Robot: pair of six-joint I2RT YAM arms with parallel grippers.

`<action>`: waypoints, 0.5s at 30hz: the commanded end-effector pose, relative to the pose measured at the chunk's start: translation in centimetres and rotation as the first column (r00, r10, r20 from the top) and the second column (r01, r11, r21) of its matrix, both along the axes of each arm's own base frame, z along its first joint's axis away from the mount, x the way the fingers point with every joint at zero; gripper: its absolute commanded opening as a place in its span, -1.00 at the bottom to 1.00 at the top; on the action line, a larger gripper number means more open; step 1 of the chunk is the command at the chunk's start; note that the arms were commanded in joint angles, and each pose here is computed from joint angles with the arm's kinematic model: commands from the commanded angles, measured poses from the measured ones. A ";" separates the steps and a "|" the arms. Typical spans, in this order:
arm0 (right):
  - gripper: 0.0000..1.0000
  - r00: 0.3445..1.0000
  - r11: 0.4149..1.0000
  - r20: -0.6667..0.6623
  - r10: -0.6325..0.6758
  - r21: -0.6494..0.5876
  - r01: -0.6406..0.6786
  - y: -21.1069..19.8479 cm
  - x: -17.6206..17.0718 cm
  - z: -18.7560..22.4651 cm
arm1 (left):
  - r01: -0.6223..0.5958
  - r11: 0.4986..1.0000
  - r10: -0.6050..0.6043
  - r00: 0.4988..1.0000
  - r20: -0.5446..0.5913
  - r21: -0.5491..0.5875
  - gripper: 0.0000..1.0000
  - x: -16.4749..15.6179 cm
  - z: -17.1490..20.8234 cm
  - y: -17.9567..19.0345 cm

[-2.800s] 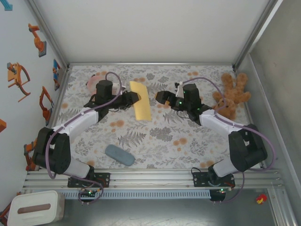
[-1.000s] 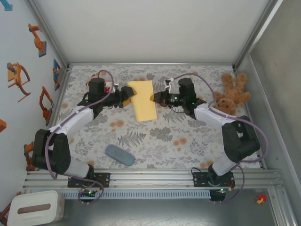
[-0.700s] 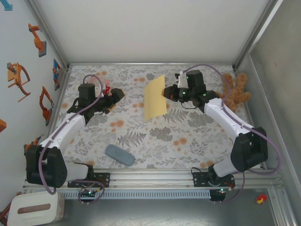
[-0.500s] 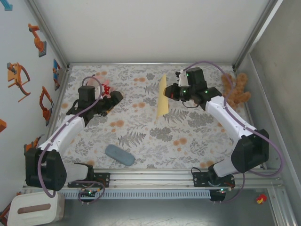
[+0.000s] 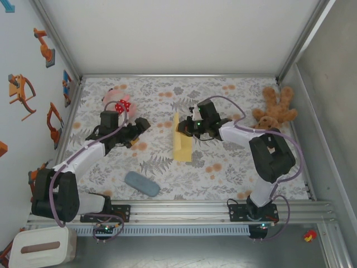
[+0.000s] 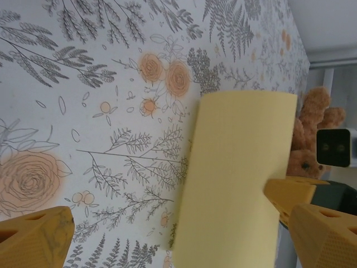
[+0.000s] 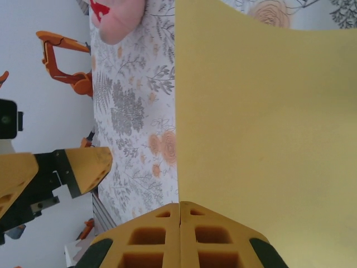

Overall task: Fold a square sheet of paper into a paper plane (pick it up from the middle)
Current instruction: First fold in half a square sheet of paper at the center of the table.

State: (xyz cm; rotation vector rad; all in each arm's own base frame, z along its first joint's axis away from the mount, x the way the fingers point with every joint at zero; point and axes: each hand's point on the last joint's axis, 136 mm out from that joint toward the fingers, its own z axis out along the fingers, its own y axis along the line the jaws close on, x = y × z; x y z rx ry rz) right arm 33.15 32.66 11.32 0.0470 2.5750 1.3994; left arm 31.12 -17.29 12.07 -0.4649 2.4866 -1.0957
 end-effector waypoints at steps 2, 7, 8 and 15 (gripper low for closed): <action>-1.00 0.999 0.998 0.032 -0.028 0.064 0.025 0.2 0.8 -0.4 | 0.050 0.999 -0.050 0.998 -0.032 0.001 0.88 -0.5 -1.0 -2.1; -1.00 0.999 0.999 0.003 -0.049 0.021 0.049 -1.1 0.8 -3.5 | 0.120 0.993 -0.118 0.989 -0.091 0.013 0.62 -0.8 -2.7 -5.3; -1.00 0.999 0.999 0.001 -0.046 0.009 0.046 -1.2 0.8 -4.0 | 0.131 0.991 -0.128 0.987 -0.098 0.018 0.60 -0.8 -3.0 -5.9; -1.00 0.999 0.997 -0.008 -0.042 -0.060 0.042 -2.1 0.7 -6.3 | 0.197 0.976 -0.182 0.973 -0.141 0.094 0.43 -0.7 -4.8 -8.8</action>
